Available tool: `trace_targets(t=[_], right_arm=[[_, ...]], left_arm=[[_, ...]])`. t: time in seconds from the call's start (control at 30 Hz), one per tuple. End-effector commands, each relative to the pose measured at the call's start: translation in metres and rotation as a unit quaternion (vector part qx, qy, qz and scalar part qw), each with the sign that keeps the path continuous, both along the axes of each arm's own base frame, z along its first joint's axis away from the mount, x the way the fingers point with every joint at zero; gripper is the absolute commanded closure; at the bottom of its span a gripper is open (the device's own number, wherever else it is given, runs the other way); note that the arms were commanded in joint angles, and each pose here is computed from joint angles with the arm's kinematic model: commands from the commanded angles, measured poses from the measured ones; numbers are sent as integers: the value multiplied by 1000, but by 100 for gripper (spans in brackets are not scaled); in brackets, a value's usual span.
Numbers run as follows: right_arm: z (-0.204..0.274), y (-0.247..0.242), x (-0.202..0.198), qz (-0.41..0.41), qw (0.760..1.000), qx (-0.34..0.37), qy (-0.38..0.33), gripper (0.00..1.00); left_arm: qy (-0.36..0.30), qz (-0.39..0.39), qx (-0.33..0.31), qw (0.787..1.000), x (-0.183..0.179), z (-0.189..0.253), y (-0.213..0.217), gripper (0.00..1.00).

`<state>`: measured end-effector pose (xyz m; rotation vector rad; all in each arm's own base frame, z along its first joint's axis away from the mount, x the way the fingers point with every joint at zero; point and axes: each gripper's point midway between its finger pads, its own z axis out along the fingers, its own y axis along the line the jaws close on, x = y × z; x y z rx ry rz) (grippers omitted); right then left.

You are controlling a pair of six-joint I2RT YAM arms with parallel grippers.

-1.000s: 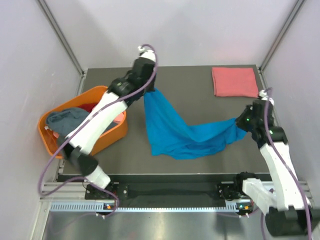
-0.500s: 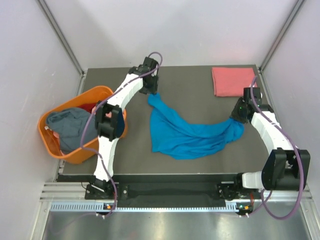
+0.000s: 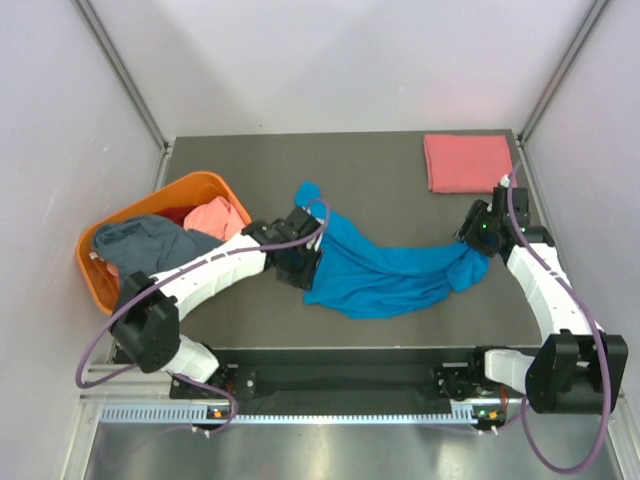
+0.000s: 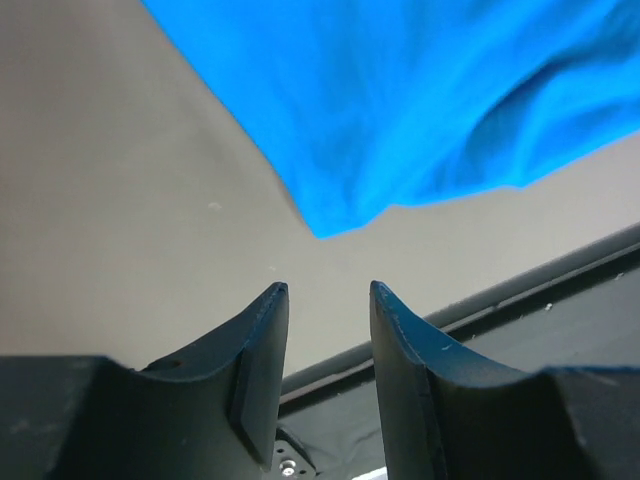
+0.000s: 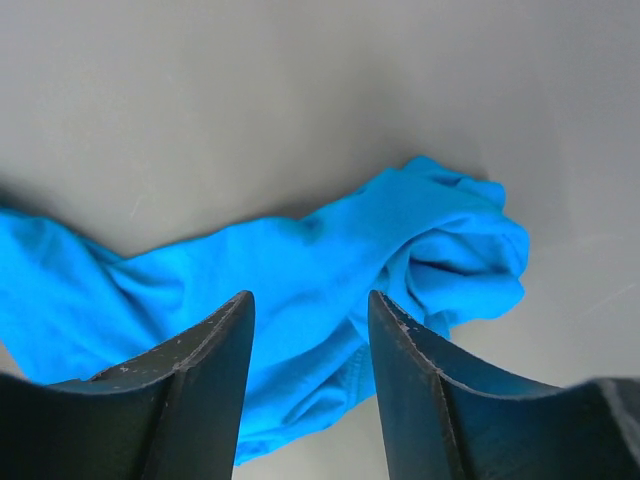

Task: Fold and stack the t-shirts
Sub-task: Flatten the tshirt out

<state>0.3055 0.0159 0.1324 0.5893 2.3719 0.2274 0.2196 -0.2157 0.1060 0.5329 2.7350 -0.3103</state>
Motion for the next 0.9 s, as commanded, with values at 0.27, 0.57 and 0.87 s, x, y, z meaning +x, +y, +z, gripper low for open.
trace_targets(t=[0.27, 0.57, 0.87], right_arm=[[20, 13, -12, 12, 998, 38, -41, 49], [14, 16, -10, 21, 998, 43, -37, 48], [12, 20, -11, 33, 997, 47, -42, 48]], left_arm=[[-22, -63, -21, 998, -9, -47, -14, 60], [-10, -89, 21, 996, -11, -69, -24, 56], [-18, -72, 97, 993, -2, -87, -8, 60]])
